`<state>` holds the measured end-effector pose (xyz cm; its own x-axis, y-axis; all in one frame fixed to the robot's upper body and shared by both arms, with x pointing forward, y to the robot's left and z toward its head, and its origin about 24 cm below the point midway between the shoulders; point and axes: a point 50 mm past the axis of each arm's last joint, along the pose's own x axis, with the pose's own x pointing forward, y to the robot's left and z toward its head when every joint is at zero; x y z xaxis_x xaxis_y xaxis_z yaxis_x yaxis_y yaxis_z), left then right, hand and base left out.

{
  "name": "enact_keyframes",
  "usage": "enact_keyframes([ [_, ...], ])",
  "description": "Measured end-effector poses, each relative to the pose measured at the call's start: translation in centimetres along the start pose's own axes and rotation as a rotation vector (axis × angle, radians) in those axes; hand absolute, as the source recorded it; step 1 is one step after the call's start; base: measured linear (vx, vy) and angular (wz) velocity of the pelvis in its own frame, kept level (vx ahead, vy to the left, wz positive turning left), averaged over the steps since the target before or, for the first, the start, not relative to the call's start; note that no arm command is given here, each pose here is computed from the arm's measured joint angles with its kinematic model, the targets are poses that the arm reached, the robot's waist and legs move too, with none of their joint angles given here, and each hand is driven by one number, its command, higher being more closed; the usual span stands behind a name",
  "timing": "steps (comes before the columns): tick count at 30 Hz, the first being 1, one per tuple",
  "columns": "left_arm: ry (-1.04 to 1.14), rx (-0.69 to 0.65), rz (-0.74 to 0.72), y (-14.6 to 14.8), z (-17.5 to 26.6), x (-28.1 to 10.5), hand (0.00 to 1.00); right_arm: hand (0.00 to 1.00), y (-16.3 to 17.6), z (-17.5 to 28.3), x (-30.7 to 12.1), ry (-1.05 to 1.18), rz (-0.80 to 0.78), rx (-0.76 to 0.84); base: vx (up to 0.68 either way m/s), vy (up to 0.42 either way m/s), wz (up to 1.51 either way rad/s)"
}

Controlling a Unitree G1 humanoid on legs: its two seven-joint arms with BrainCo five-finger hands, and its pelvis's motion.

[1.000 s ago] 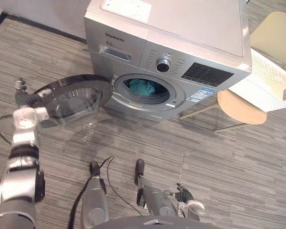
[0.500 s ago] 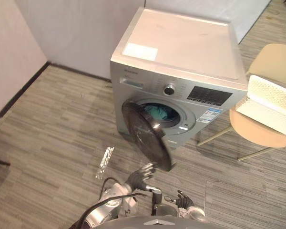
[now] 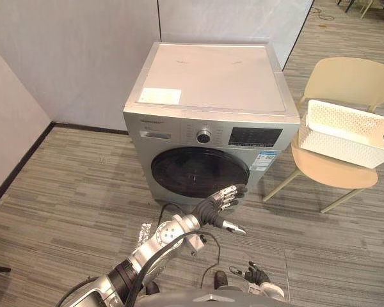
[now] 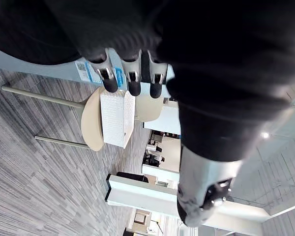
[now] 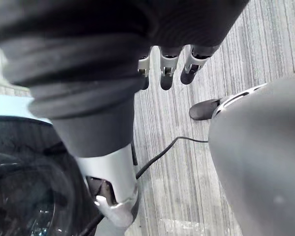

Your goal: Pick up the laundry basket with both hands and put the clothes into the washing machine.

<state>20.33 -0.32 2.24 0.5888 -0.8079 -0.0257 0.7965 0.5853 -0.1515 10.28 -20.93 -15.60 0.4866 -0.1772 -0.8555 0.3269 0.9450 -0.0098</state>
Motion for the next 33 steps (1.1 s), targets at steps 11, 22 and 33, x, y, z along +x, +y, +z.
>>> enact_keyframes([
  [11,0.577,-0.215,0.488,5.6,-13.3,-9.3,0.0,0.0,-0.3,-0.7,0.0,0.046,-0.018,0.021,-0.05,-0.021,0.06],
  [22,1.138,-0.476,1.129,3.2,-19.8,-27.1,0.0,0.0,-0.2,-0.8,0.3,0.105,0.004,-0.151,0.01,0.017,0.11],
  [33,1.052,-0.491,1.179,4.3,-19.2,-27.1,0.0,0.0,-1.0,-2.5,-0.2,0.155,-0.017,-0.063,0.07,0.111,1.33],
])
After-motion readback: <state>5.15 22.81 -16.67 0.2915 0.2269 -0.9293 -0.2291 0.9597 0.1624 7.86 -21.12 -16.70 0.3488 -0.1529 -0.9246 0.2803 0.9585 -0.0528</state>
